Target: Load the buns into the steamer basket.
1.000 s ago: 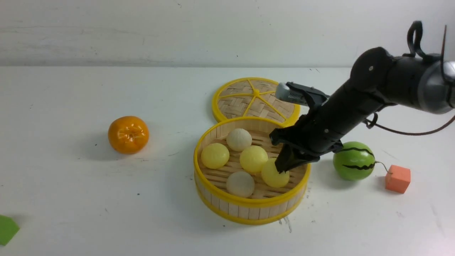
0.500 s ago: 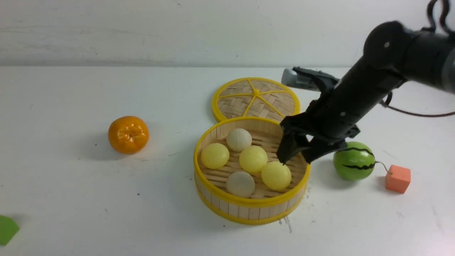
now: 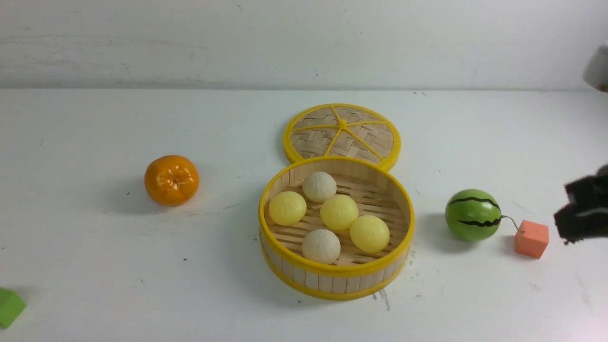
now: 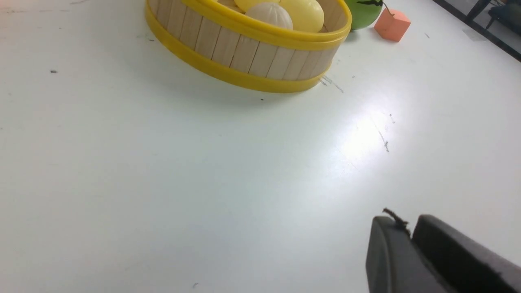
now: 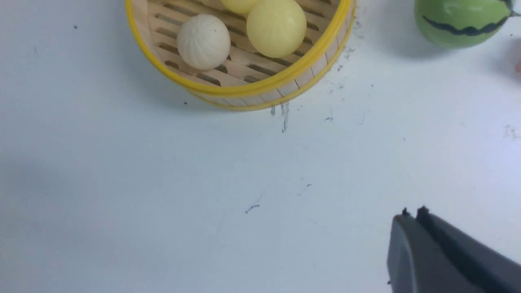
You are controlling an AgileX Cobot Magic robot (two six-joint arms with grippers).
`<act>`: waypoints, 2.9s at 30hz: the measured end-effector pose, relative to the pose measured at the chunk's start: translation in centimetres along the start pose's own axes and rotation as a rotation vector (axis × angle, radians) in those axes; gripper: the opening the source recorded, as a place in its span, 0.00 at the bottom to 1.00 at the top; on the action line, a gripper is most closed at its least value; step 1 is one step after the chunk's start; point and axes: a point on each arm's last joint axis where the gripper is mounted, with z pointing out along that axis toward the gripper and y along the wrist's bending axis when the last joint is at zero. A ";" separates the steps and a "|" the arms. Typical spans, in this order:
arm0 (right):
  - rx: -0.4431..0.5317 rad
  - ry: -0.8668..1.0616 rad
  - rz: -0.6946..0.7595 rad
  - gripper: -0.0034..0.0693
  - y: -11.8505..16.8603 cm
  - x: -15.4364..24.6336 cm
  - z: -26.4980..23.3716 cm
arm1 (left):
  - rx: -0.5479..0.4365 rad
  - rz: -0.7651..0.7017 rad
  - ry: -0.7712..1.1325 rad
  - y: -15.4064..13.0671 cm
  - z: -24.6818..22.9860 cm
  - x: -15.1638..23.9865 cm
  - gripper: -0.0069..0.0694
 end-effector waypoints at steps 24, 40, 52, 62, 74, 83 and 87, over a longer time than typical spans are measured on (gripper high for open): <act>0.086 -0.477 -0.072 0.04 -3.1 12.0 -3.7 | 0.000 0.000 0.002 0.0 0.0 0.0 0.22; 0.261 -0.678 -0.039 0.05 -8.6 21.2 7.7 | 0.000 0.000 0.003 0.0 0.0 0.0 0.22; 0.260 -0.676 -0.038 0.06 -8.5 21.2 7.7 | -0.001 0.000 0.005 0.0 0.0 0.1 0.23; 0.260 -0.677 -0.038 0.07 -8.5 21.2 7.7 | -0.002 0.000 0.011 0.0 0.0 0.1 0.24; 0.260 -0.677 -0.038 0.09 -8.5 21.2 7.7 | -0.357 -0.040 -0.243 2.2 -0.6 -1.5 0.07; 0.260 -0.676 -0.038 0.11 -8.5 21.2 7.7 | -0.465 -0.140 -0.143 3.0 -0.7 0.5 0.07; 0.260 -0.676 -0.038 0.11 -8.5 21.2 7.7 | -0.465 -0.145 -0.146 3.0 -0.7 0.5 0.07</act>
